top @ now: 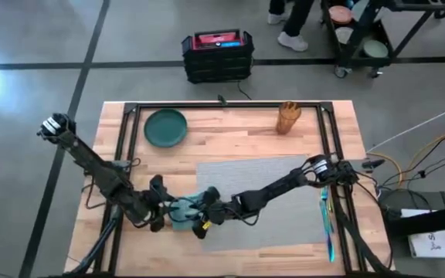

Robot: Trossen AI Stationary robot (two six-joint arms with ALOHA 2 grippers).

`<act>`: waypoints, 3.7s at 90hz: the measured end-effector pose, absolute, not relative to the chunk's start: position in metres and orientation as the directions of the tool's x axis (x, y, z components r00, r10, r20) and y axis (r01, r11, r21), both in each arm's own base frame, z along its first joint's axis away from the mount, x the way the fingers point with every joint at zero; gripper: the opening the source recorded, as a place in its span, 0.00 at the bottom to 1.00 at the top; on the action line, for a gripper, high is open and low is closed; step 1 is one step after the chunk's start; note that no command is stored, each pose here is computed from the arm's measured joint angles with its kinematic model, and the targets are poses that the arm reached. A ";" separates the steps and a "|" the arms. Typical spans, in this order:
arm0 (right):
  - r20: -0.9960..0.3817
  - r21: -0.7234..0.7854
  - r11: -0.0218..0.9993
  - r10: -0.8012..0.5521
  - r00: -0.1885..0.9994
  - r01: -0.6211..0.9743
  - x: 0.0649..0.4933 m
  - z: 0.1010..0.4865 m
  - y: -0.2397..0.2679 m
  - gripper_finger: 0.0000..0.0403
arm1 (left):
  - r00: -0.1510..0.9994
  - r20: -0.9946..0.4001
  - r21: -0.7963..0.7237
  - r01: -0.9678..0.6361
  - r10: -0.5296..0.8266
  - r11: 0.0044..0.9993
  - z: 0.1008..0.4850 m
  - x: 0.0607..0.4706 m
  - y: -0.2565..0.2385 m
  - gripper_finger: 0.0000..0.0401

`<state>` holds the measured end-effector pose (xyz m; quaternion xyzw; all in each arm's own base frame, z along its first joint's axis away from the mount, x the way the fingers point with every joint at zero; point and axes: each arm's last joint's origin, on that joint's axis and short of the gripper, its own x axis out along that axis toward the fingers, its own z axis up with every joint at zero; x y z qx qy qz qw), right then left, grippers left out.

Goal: Set table place
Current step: Fold the light blue table napkin

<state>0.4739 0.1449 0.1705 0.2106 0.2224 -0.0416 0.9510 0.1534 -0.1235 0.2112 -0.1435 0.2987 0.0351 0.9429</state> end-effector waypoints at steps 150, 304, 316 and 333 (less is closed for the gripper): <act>-0.767 -0.130 0.989 -0.145 0.625 0.071 0.454 0.159 0.077 0.33 | 0.763 -0.627 -0.167 -0.330 0.158 0.929 0.163 0.180 -0.131 0.28; -0.854 -0.083 0.985 0.009 0.520 -0.154 0.437 0.143 0.118 0.03 | 0.593 -0.799 -0.271 -0.207 -0.100 0.940 0.134 0.171 -0.150 0.28; -0.845 -0.066 0.989 0.014 0.535 -0.130 0.436 0.153 0.118 0.03 | 0.633 -0.764 -0.323 -0.200 -0.130 0.925 0.147 0.171 -0.149 0.28; -0.812 -0.056 0.991 0.027 0.583 -0.124 0.430 0.184 0.116 0.03 | 0.719 -0.683 -0.352 -0.169 -0.129 0.921 0.172 0.170 -0.147 0.28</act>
